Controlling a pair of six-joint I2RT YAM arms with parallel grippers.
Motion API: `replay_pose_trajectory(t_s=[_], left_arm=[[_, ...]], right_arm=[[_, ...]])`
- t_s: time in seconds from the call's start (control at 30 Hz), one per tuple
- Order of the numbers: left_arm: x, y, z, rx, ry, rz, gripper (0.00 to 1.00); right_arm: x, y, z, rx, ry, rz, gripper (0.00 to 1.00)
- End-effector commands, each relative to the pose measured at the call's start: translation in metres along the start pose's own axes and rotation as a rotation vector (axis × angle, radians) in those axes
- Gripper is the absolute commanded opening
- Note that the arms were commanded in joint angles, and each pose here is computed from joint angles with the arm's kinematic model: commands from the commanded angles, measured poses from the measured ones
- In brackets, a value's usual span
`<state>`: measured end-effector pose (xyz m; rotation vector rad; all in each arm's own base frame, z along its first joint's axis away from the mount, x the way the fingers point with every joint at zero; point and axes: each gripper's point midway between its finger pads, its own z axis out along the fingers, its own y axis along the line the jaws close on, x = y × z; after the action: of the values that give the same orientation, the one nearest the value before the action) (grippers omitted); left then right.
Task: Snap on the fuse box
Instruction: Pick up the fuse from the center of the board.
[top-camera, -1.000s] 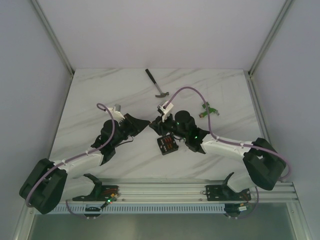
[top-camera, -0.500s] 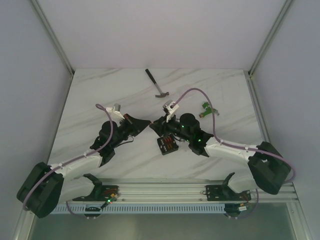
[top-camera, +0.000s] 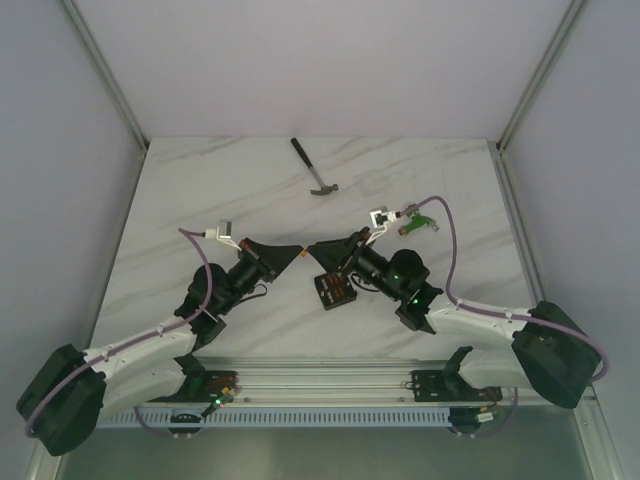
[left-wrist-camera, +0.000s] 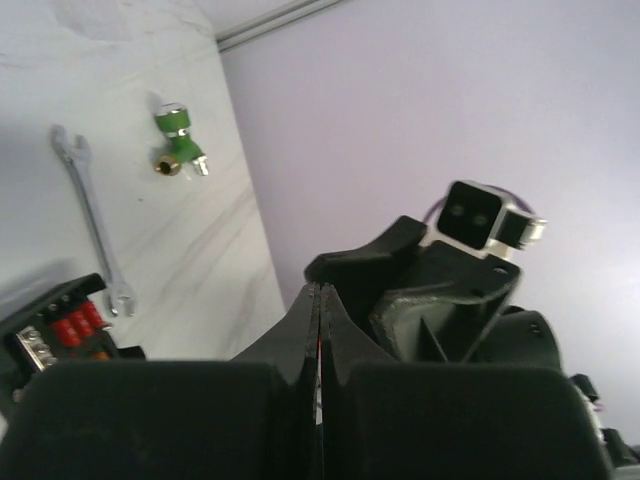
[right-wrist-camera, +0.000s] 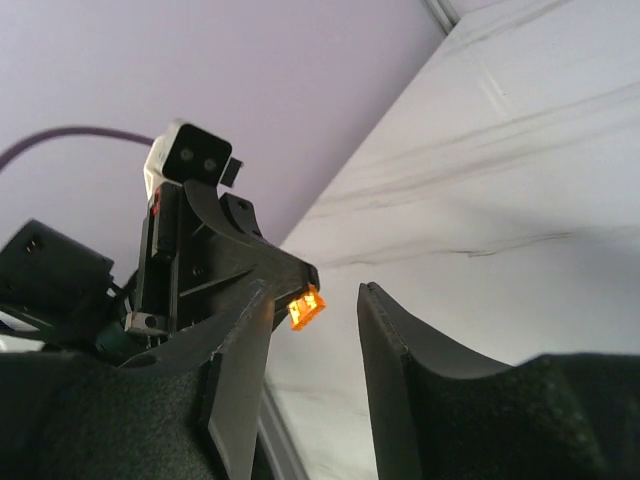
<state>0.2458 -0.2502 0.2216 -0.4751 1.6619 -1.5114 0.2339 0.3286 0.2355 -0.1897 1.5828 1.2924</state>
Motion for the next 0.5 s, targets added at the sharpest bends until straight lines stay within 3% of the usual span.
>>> replay_pose_trajectory(t_s=[0.0,0.47], left_arm=[[-0.014,-0.029,-0.008,0.098,-0.109,-0.078,0.00],[-0.012,-0.044,-0.012,0.142,-0.149,-0.148,0.00]], right_arm=[[-0.023,0.019,-0.005,-0.067,-0.118,0.135,0.44],[-0.018,0.043,-0.004,-0.183,-0.099,0.158,0.35]])
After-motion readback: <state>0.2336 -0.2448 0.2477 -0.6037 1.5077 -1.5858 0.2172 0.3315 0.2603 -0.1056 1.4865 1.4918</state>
